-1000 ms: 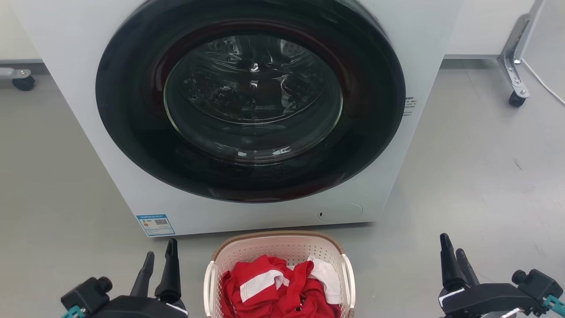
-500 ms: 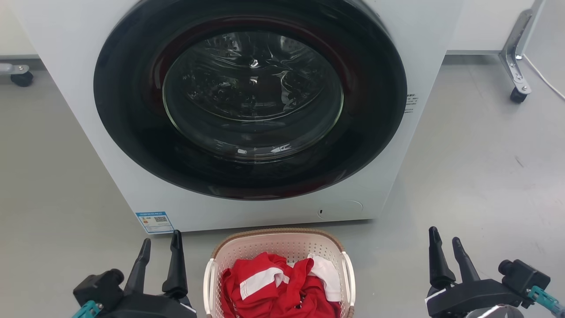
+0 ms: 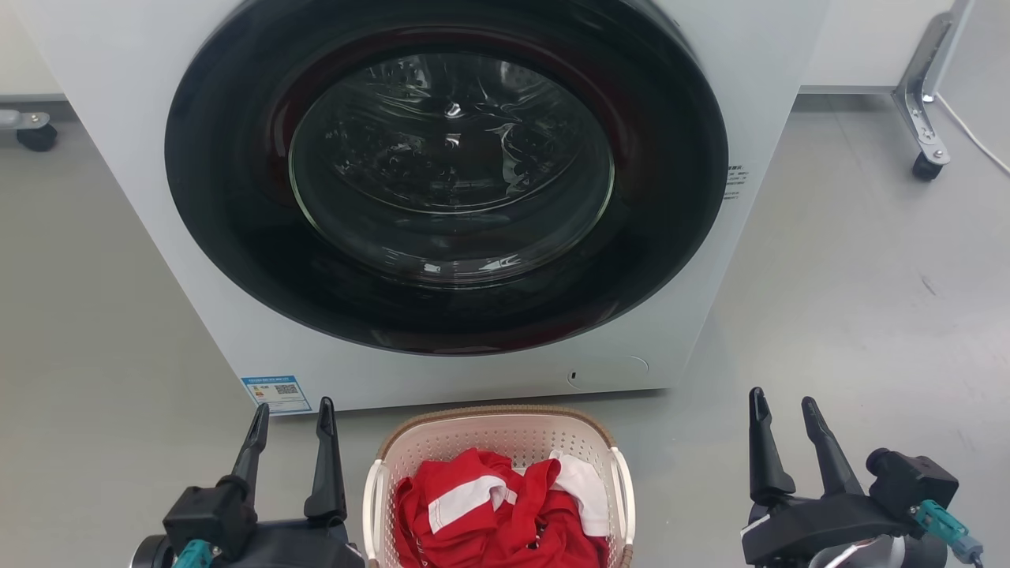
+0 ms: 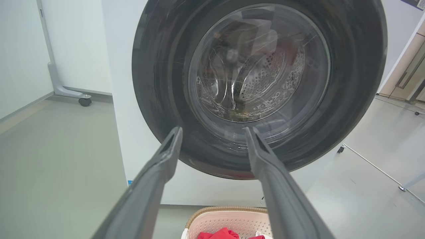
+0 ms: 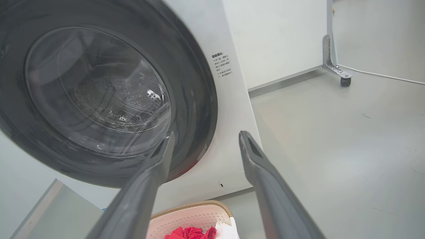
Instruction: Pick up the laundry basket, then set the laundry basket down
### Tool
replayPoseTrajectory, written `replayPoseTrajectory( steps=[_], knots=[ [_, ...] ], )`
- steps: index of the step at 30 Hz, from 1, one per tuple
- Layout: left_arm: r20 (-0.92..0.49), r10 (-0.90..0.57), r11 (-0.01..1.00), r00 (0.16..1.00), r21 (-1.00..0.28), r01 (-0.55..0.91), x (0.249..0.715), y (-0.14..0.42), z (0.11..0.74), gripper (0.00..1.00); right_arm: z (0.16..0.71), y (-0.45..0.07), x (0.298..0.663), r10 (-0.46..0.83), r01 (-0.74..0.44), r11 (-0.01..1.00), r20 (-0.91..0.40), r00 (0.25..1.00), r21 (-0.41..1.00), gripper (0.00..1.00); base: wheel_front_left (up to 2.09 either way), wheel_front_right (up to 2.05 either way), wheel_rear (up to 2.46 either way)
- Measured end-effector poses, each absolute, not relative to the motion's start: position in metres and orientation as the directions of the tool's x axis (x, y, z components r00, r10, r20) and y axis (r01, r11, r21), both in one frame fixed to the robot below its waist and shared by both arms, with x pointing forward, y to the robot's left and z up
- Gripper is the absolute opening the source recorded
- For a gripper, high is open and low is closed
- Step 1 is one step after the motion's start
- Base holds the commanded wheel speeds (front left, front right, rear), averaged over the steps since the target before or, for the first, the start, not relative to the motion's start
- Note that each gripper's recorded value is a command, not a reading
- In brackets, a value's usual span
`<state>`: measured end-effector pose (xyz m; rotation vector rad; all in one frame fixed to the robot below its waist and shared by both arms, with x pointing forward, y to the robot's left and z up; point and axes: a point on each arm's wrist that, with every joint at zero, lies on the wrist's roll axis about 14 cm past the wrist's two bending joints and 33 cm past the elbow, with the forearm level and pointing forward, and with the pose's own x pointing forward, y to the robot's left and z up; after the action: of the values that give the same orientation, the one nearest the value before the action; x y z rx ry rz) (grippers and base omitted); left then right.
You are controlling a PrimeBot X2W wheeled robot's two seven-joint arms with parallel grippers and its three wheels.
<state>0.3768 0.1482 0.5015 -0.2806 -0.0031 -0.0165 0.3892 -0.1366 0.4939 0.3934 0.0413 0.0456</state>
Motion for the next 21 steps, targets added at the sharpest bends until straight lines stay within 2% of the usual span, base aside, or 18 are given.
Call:
replayPoseTrajectory(
  steps=[15,21],
  knots=[
    [0.123,-0.049,0.998,0.991,-0.039,0.054,0.377,0.136,0.524,1.00,0.512,-0.122,0.390,0.095,-0.105,0.982,0.073,0.993,0.155,1.00,0.00,0.00,0.00],
    [0.146,-0.067,0.998,0.987,0.019,0.065,0.377,0.131,0.528,1.00,0.517,-0.119,0.391,0.108,-0.117,0.988,0.098,0.989,0.100,1.00,0.00,0.00,0.00]
  ],
)
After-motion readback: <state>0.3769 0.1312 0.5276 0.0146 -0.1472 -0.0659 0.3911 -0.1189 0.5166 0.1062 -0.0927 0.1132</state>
